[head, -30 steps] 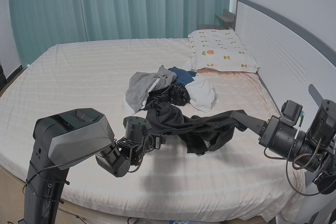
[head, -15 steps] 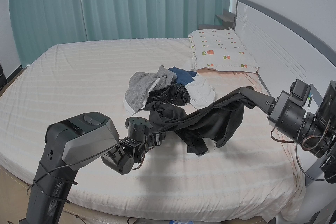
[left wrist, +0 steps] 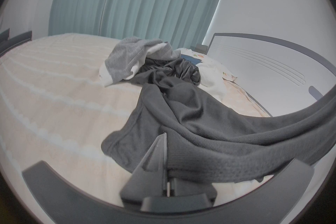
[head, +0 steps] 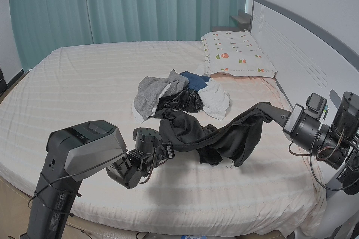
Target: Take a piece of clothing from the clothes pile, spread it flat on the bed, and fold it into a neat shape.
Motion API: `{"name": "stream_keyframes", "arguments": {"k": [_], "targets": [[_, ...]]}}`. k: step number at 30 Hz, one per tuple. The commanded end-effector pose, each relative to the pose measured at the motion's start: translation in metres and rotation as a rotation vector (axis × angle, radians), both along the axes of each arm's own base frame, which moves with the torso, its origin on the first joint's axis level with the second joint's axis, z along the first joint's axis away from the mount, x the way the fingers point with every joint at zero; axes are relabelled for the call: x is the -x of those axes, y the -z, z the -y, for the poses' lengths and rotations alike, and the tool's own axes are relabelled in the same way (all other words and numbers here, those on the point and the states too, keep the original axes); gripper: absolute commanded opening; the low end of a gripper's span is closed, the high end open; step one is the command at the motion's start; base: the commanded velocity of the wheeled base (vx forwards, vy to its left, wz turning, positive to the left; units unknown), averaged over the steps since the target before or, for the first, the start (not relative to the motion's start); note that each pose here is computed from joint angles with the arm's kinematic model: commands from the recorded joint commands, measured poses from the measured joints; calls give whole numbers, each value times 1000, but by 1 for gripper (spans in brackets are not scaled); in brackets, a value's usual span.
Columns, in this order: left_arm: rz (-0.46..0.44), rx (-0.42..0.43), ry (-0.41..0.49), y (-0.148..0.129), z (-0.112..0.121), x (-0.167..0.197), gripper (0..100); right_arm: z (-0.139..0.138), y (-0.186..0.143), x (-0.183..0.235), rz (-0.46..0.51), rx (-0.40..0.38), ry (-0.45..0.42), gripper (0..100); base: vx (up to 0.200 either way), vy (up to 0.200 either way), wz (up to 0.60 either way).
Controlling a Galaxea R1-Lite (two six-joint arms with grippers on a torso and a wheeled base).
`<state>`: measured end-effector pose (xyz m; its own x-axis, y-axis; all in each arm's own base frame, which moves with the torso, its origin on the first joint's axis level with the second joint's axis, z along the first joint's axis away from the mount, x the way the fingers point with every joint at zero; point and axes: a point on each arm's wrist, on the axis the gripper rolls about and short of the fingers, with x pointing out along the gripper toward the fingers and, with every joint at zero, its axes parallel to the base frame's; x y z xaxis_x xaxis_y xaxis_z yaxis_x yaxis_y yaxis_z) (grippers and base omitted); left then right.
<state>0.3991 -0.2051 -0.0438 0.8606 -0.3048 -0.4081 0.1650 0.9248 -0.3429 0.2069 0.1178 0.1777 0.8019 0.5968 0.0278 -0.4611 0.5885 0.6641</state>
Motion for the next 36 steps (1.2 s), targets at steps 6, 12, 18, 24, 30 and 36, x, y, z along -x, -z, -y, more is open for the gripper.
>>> {"name": "stream_keyframes", "arguments": {"k": [6,12,18,24,30,36], "targets": [[-54,259,162,-116,-29,86,0,3,29,-16,-131,19,40,0,0,0,0],[-25,295,180,-149,-53,123,0,0,36,-22,-130,17,43,0,0,0,0],[12,318,131,-164,-74,128,0,-3,28,-20,-56,-13,37,0,0,0,0],[1,399,93,-172,-81,142,0,0,6,-16,118,-71,86,0,0,0,0],[-3,516,68,-187,-85,151,0,1,6,-9,160,-67,78,0,0,0,0],[-15,492,30,-179,-87,152,0,-1,17,-6,118,-47,55,0,0,0,0]]}}
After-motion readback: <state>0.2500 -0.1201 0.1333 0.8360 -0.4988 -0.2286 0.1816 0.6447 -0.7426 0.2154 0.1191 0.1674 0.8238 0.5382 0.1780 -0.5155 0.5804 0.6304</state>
